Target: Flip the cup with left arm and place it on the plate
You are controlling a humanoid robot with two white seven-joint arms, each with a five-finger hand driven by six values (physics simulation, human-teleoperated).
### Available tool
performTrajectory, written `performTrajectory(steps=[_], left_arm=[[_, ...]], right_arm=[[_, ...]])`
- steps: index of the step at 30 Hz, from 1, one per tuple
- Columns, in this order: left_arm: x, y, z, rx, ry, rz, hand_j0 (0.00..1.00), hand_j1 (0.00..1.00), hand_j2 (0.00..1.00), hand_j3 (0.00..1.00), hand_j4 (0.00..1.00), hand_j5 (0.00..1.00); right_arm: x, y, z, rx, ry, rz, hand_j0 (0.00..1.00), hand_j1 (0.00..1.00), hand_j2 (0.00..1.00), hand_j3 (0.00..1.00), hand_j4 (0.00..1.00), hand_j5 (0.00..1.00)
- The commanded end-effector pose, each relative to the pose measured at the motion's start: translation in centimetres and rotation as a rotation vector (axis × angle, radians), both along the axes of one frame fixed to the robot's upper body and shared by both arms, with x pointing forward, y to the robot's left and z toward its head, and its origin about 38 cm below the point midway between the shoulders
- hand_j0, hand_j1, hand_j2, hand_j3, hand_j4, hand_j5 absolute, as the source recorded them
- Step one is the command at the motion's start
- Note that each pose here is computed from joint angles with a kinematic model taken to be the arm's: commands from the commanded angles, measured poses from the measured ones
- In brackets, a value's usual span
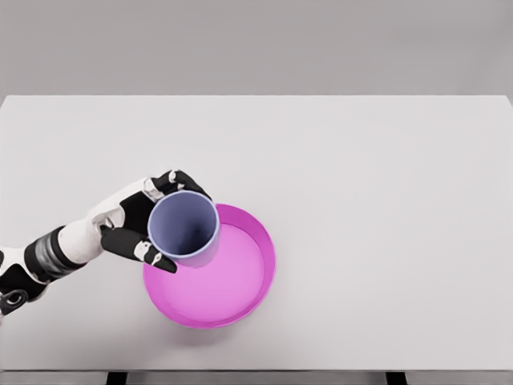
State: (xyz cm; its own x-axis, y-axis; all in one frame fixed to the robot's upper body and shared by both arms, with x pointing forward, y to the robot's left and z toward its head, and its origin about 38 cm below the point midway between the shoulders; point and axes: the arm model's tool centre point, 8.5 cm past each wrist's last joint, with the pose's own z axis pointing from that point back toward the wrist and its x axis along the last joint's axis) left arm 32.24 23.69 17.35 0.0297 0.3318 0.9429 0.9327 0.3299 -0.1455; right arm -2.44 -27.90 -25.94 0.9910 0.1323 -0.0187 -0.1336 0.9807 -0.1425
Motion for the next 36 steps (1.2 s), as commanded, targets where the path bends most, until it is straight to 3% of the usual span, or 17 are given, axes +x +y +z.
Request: performTrajectory(steps=[1, 3, 7, 10, 21, 28, 36], left_arm=[[-0.1, -0.9, -0.5, -0.002, 0.041, -0.021, 0.44, 0.44, 0.44, 0.44, 0.44, 0.44], [-0.1, -1.5, -1.1, 0.016, 0.087, -0.044, 0.44, 0.44, 0.44, 0.44, 0.44, 0.44], [0.1, -2.6, -1.4, -0.016, 0.102, -0.052, 0.44, 0.44, 0.44, 0.44, 0.44, 0.44], [0.9, -1.9, -2.0, 0.028, 0.126, -0.034, 0.45, 0.45, 0.45, 0.45, 0.45, 0.45], [1.3, -1.8, -2.9, 0.035, 0.138, -0.019, 0.45, 0.45, 0.45, 0.45, 0.45, 0.45], [2.5, -1.4, -4.5, 0.049, 0.159, 0.029, 0.45, 0.45, 0.45, 0.45, 0.45, 0.45], [2.0, -1.8, -5.7, 0.047, 0.190, 0.027, 0.45, 0.45, 0.45, 0.45, 0.45, 0.45]], right_arm=[[0.0, 0.0, 0.0, 0.000, 0.000, 0.000, 1.00, 1.00, 1.00, 1.00, 1.00, 1.00], [0.0, 0.0, 0.0, 0.000, 0.000, 0.000, 1.00, 1.00, 1.00, 1.00, 1.00, 1.00], [0.1, 0.0, 0.0, 0.000, -0.001, 0.000, 1.00, 1.00, 1.00, 1.00, 1.00, 1.00], [0.1, 0.0, 0.0, 0.000, -0.001, 0.000, 1.00, 1.00, 1.00, 1.00, 1.00, 1.00], [0.0, 0.0, 0.0, 0.000, 0.000, 0.000, 1.00, 1.00, 1.00, 1.00, 1.00, 1.00], [0.0, 0.0, 0.0, 0.000, 0.000, 0.000, 1.00, 1.00, 1.00, 1.00, 1.00, 1.00], [0.0, 0.0, 0.0, 0.000, 0.000, 0.000, 1.00, 1.00, 1.00, 1.00, 1.00, 1.00]])
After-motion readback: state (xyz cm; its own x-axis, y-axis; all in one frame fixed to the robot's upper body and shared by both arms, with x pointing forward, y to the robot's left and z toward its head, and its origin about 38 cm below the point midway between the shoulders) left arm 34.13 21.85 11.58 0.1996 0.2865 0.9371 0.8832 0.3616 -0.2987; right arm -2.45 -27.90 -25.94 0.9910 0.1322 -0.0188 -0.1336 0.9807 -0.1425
